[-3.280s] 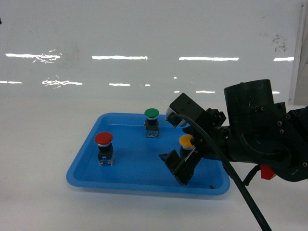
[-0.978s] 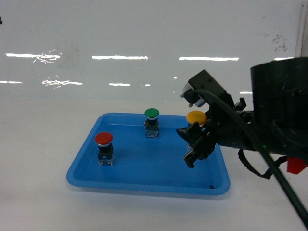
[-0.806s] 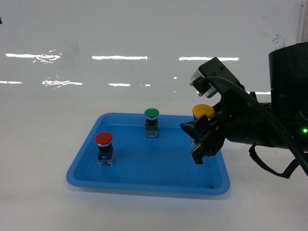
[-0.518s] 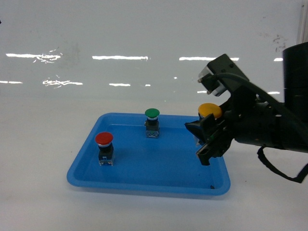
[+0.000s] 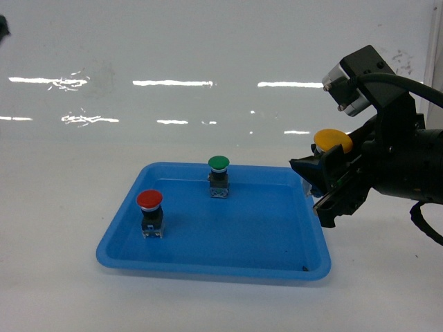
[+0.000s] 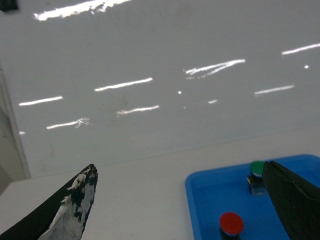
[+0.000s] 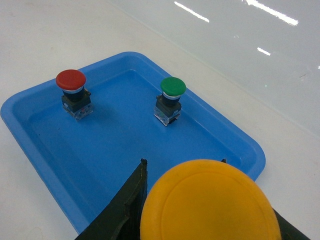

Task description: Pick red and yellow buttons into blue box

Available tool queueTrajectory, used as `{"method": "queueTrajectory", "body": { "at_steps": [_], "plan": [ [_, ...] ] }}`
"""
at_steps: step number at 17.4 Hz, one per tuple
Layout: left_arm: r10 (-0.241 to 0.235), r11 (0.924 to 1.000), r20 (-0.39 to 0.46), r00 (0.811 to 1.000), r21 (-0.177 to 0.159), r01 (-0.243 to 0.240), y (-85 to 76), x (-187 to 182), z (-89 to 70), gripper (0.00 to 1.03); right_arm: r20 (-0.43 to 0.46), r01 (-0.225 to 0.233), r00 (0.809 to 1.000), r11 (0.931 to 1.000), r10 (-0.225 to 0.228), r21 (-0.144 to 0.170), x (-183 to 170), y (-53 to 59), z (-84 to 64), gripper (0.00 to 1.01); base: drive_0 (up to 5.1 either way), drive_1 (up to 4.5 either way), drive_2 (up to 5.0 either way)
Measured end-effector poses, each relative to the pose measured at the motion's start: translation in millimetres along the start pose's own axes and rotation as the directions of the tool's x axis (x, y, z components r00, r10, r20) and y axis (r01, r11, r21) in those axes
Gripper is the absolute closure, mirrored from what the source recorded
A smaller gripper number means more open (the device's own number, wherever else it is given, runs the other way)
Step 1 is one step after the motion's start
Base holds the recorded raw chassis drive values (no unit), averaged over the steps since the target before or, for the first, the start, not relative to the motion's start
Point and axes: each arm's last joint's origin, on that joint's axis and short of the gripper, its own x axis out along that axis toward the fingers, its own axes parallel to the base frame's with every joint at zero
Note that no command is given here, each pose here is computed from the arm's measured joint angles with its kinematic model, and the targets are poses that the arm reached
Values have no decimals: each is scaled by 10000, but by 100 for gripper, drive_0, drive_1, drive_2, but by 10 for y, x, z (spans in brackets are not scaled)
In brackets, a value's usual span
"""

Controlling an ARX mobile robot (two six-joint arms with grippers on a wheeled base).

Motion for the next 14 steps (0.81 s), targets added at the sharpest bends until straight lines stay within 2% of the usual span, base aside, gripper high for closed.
{"method": "queueTrajectory", "body": {
  "at_steps": [1, 2, 4, 5, 6, 7, 8, 10, 11, 12, 13, 14],
  "plan": [
    [-237, 9997, -317, 9992, 61, 240, -56, 37, -58, 5, 0, 0, 10000, 10000, 0, 0, 0, 0, 0, 64, 0, 0, 0],
    [-736, 9971, -748, 9945, 117, 747, -144, 86, -143, 5, 6, -10, 10000, 10000, 10, -4, 1, 2, 1, 64, 0, 0, 0],
    [-1565, 9869, -1491, 9764, 156, 1606, -296, 126, -282, 5, -1, 4, 10000, 10000, -4, 0, 0, 0, 0, 64, 0, 0, 0],
    [-2027, 9782, -1524, 9673, 139, 2072, -361, 130, -300, 5, -1, 4, 10000, 10000, -4, 0, 0, 0, -1, 64, 0, 0, 0],
    [-2110, 9764, -1507, 9658, 137, 2155, -375, 131, -301, 5, -1, 4, 10000, 10000, -4, 0, 0, 0, -1, 64, 0, 0, 0],
    [-2415, 9692, -1508, 9586, 109, 2459, -413, 128, -307, 5, -1, 4, 10000, 10000, -4, 0, 0, 0, -1, 64, 0, 0, 0],
    [-2991, 9529, -1593, 9408, 21, 3033, -479, 125, -329, 5, -1, 4, 10000, 10000, -4, 0, 0, 0, -1, 64, 0, 0, 0],
    [-3583, 9307, -2120, 9092, -46, 3657, -586, 125, -410, 5, -1, 0, 10000, 10000, 0, -1, 0, 2, 0, 64, 0, 0, 0],
    [-3450, 9349, -2218, 9120, 55, 3549, -609, 146, -423, 5, -4, 3, 10000, 10000, -3, 2, 0, 0, -1, 64, 0, 0, 0],
    [-3189, 9439, -2207, 9217, 142, 3299, -603, 169, -430, 5, 0, 0, 10000, 10000, 0, 0, 0, 0, -1, 64, 0, 0, 0],
    [-3057, 9483, -2228, 9257, 157, 3170, -590, 175, -431, 5, -4, 3, 10000, 10000, -3, 2, 0, 0, -1, 64, 0, 0, 0],
    [-3017, 9496, -2226, 9270, 164, 3130, -587, 177, -429, 5, -9, 5, 10000, 10000, -5, 3, 0, 0, -2, 64, 0, 0, 0]
  ]
}}
